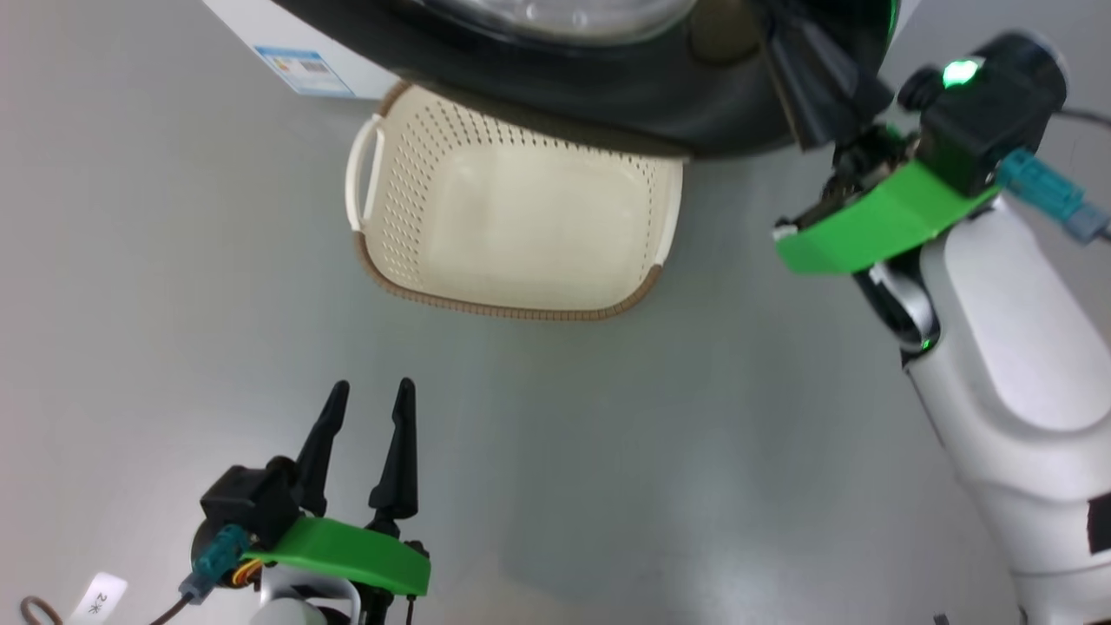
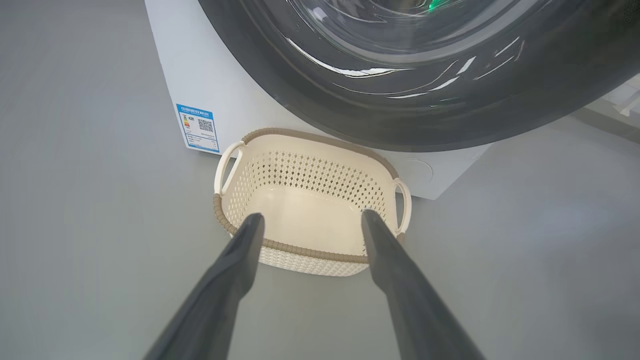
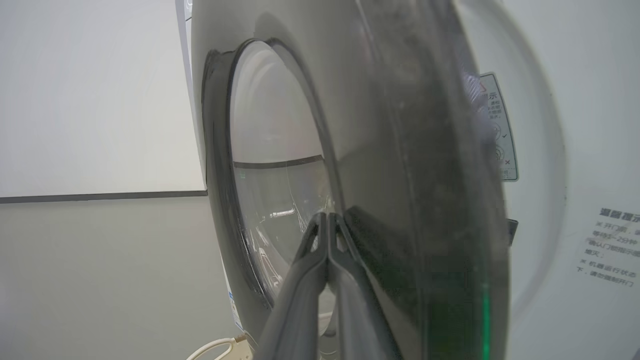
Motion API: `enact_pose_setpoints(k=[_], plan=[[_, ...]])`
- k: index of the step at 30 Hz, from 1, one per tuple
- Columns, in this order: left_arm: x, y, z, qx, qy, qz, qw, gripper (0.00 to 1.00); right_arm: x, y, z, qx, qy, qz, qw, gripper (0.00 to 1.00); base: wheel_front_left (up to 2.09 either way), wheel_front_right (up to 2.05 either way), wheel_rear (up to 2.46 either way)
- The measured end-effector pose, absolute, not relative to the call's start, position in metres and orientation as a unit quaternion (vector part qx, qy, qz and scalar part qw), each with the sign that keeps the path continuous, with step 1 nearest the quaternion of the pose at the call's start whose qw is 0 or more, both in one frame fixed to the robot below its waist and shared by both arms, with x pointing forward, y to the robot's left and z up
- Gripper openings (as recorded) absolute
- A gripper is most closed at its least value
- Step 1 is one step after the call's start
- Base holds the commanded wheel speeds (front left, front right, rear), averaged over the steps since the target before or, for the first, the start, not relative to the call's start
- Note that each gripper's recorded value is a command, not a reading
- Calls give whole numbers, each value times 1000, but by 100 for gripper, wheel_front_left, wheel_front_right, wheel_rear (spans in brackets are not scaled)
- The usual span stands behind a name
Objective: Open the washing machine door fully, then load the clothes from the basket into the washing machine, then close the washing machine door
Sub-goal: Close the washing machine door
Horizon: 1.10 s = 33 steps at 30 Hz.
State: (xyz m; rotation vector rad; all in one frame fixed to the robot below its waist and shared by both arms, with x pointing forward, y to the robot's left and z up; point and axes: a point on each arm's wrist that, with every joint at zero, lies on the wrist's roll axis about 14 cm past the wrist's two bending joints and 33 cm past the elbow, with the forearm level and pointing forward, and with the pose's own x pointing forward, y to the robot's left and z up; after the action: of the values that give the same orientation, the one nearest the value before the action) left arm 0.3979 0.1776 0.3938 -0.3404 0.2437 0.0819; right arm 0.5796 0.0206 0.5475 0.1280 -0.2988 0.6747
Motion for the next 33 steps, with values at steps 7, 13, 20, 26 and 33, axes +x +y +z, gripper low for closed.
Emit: enact_pose_setpoints(k=[7, 13, 20, 26, 33], plan=[[408, 161, 377, -173, 142, 18, 975, 100, 610, 9, 550, 49, -167, 316, 933, 0, 0, 0, 0], [413, 164, 374, -173, 142, 26, 974, 100, 636, 2, 553, 32, -181, 305, 934, 0, 0, 0, 0], [408, 167, 372, -174, 149, 34, 973, 100, 663, 7, 560, 19, -194, 300, 934, 0, 0, 0, 0], [405, 171, 368, -177, 155, 46, 971, 100, 685, 6, 559, -2, -197, 291, 936, 0, 0, 0, 0], [405, 177, 376, -176, 143, 53, 972, 100, 682, 5, 569, -5, -201, 290, 936, 0, 0, 0, 0]])
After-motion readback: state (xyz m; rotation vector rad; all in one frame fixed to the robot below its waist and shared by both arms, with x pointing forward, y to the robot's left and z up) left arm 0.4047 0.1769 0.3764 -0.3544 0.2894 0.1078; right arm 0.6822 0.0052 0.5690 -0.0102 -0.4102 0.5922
